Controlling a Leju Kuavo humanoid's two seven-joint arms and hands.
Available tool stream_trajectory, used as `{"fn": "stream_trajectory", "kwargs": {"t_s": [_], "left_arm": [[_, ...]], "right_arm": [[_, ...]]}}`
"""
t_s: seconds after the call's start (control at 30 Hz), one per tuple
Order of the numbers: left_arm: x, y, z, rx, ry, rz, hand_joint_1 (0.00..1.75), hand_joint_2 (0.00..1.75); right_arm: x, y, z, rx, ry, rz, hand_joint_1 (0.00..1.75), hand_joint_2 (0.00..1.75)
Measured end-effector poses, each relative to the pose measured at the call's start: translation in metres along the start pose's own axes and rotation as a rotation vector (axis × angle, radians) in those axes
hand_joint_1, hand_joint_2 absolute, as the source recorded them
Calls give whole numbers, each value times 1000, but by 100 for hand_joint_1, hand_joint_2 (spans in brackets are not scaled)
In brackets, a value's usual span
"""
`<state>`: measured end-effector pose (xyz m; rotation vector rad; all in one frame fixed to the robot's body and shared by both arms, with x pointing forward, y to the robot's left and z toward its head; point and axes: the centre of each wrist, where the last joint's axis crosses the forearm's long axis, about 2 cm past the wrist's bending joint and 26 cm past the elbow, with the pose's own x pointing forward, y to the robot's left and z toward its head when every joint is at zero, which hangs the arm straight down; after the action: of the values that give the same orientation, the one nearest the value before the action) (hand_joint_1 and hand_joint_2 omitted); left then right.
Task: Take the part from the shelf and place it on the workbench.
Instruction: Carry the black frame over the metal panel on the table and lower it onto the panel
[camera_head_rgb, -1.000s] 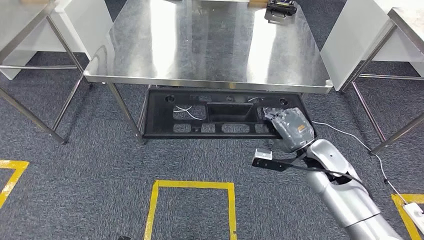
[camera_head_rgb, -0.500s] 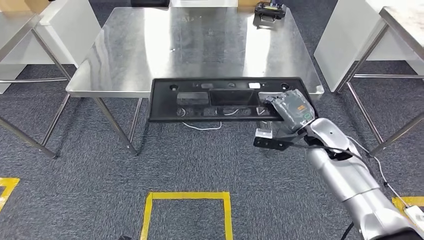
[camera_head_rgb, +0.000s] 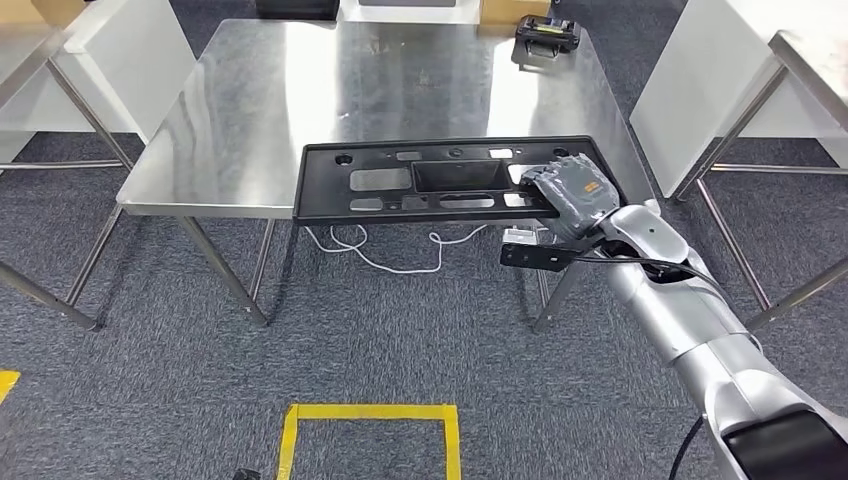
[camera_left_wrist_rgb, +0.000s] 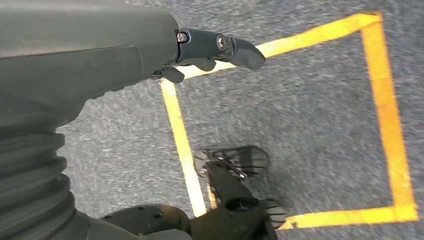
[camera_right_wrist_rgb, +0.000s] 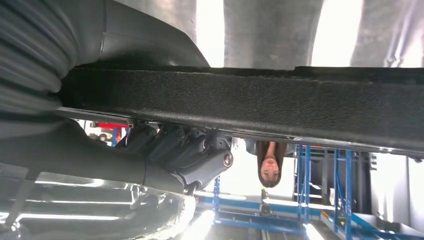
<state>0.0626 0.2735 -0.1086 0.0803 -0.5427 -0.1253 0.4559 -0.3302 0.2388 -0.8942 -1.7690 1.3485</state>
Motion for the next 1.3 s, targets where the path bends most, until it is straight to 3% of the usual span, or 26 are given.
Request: {"fn": "stream_trajectory", "kwargs": {"t_s": [0.3,0.57,0.83,1.03,1.3], "left_arm": [[0,0,0,8,1,12,0,175],[-2,-1,1,7,6,16,0,175],[-2,-2,1,12,-3,17,0,175],[1,-9,1,-3,6,13,0,175],[6,-9,-1,-3,3,12,0,175]], "right_arm": [[13,-17,-29,-14,-45,-8,166,175],[19,-15,-35,-3,-58,-27,166,175],[5,-36,-40,-17,-49,-78,166,175],[-8,-33,-32,3,-19,-80,166,175],[-7,-31,-34,9,-17,-97,166,175]]}}
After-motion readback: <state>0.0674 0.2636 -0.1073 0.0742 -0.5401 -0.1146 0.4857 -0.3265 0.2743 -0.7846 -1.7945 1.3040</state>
